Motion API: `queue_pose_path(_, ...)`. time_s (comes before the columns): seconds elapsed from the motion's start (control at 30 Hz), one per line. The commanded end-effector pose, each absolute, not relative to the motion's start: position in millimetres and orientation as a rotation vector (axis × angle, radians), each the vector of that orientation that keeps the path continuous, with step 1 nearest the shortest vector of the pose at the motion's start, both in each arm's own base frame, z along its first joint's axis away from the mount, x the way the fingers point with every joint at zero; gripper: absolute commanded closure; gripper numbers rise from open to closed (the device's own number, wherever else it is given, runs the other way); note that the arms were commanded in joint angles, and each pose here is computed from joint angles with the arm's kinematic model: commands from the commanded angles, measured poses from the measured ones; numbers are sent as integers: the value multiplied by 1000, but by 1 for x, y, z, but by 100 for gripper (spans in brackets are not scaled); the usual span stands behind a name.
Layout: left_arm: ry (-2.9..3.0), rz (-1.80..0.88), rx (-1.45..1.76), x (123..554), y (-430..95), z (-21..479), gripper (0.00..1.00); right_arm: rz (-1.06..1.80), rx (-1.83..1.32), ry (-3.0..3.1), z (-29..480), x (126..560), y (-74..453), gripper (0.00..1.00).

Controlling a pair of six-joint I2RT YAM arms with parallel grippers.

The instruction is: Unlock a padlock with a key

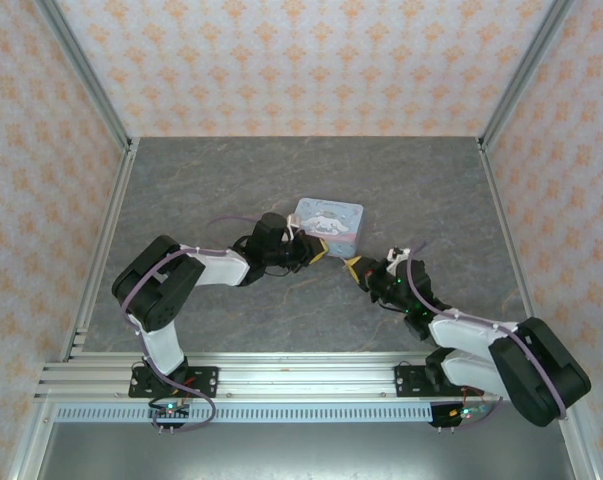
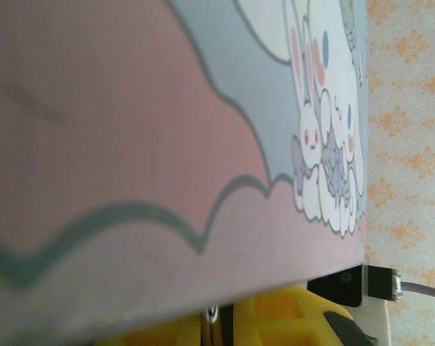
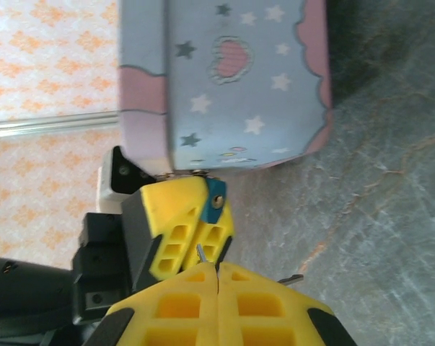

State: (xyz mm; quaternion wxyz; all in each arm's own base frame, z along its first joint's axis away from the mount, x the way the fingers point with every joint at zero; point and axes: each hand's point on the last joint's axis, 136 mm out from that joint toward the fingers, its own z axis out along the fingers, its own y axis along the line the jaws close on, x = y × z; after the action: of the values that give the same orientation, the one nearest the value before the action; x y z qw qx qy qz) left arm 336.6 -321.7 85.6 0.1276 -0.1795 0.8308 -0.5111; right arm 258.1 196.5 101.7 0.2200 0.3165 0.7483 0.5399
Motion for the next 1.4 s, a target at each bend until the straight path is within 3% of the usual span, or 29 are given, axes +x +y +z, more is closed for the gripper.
queue_pose_path(0.0, 2296, -1529, -522, 348, -319, 115, 100, 1518, 896, 2022, 114, 269, 202, 100)
queue_pose_path(1.37, 2288, -1562, -558, 347, -335, 110, 100, 1532, 974, 1987, 106, 298, 224, 100)
